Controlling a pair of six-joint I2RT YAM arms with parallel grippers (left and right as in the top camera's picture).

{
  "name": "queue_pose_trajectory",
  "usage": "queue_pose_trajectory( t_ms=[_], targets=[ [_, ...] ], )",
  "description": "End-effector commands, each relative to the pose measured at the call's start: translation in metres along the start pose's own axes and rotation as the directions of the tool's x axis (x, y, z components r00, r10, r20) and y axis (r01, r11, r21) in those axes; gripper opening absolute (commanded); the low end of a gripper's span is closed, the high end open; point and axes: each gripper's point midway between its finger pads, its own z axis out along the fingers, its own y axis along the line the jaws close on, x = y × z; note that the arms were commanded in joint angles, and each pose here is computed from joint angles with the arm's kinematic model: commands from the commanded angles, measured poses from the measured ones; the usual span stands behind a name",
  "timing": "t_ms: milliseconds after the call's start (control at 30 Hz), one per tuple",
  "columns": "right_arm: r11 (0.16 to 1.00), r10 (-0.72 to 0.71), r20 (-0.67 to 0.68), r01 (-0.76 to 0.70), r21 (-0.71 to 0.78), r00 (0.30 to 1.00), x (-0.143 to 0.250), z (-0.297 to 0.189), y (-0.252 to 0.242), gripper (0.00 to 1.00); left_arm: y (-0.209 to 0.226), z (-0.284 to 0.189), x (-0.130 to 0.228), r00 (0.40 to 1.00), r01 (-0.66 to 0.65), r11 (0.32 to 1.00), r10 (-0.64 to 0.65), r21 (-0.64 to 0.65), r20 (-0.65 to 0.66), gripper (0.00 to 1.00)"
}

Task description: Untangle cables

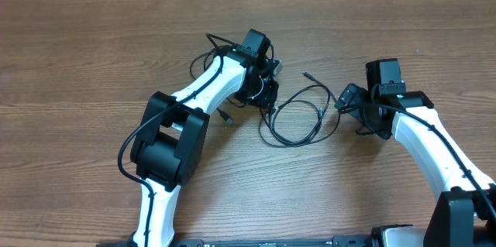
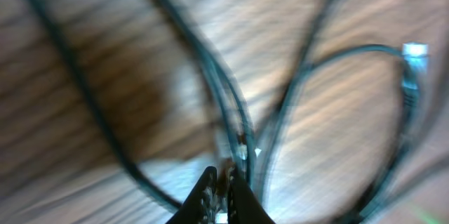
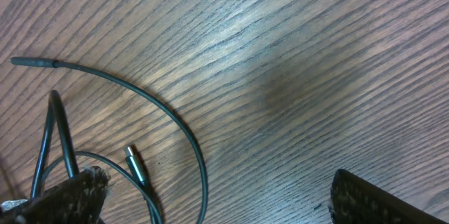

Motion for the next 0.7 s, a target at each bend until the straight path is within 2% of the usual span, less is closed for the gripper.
queue_pose_trajectory(
  t_ms=[0,400,667],
  targets=[
    [1.0,0.009,0.011,-0.009,-0.014,1.0,-0.004,-0.003,0.003,1.0,-0.035,-0.011,0.001,0.997,-0.073,0.984,0.071,0.162,0.017,0.11],
    [1.0,0.009,0.011,-0.009,-0.014,1.0,-0.004,-0.003,0.003,1.0,0.003,-0.01,-0.01,0.997,-0.048,0.997,0.052,-0.063,0.055,0.31],
    [1.0,0.009,0.011,-0.009,-0.013,1.0,-0.004,-0.003,0.003,1.0,-0.001,-0.009,-0.014,0.997,-0.026,0.998,0.03,-0.056,0.073,0.33]
  ],
)
